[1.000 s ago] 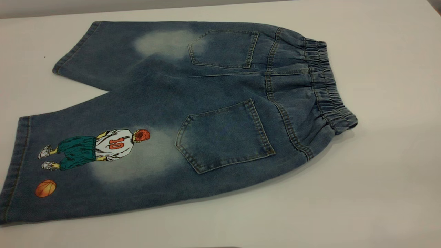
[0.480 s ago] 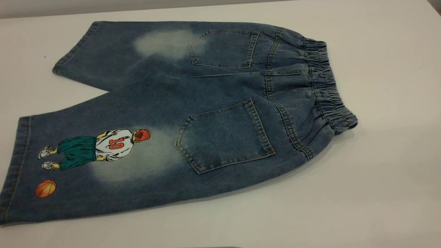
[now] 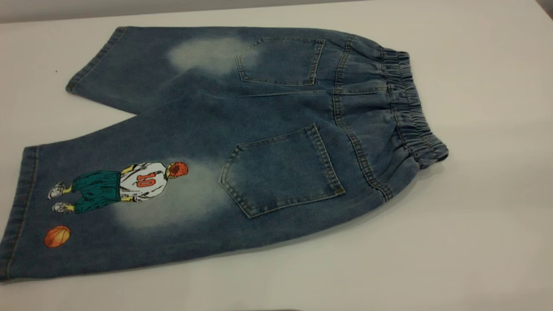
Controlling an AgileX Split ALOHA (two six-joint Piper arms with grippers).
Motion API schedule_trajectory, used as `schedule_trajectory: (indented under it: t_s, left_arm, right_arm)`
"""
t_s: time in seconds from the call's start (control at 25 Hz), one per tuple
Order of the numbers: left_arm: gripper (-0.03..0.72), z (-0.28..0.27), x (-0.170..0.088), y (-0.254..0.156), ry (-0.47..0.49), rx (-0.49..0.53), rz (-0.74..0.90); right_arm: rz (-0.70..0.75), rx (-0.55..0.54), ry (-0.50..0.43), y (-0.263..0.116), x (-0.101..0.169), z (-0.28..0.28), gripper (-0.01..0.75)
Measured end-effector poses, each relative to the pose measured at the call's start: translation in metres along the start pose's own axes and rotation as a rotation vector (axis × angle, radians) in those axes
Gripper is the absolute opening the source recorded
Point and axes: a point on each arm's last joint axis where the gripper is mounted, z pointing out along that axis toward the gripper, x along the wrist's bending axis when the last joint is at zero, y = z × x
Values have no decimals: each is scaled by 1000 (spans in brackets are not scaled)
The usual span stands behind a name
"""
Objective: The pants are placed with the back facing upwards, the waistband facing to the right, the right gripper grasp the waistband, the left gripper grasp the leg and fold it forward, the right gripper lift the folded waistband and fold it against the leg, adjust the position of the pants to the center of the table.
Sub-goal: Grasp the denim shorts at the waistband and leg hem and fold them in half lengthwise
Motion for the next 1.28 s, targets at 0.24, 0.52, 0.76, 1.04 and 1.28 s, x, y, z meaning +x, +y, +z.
schedule_trajectory:
  t_s: [0.24, 0.52, 0.76, 1.04, 1.28]
  left_arm:
    - [345, 53, 4, 20, -107, 131, 67]
    - [462, 118, 14, 19, -157, 331, 14]
    - [465, 160, 18, 10, -196, 425, -18]
    - [465, 194, 12, -2, -271, 481, -12]
    - [465, 213, 6, -11, -279, 523, 12]
  right_arm:
    - [-3, 150, 74, 23, 0, 47, 571]
    - [125, 384, 114, 27, -9, 119, 573]
    - [239, 487, 165, 19, -15, 174, 573]
    - [356, 524, 228, 23, -20, 232, 573]
    - [426, 579, 227, 17, -29, 281, 573]
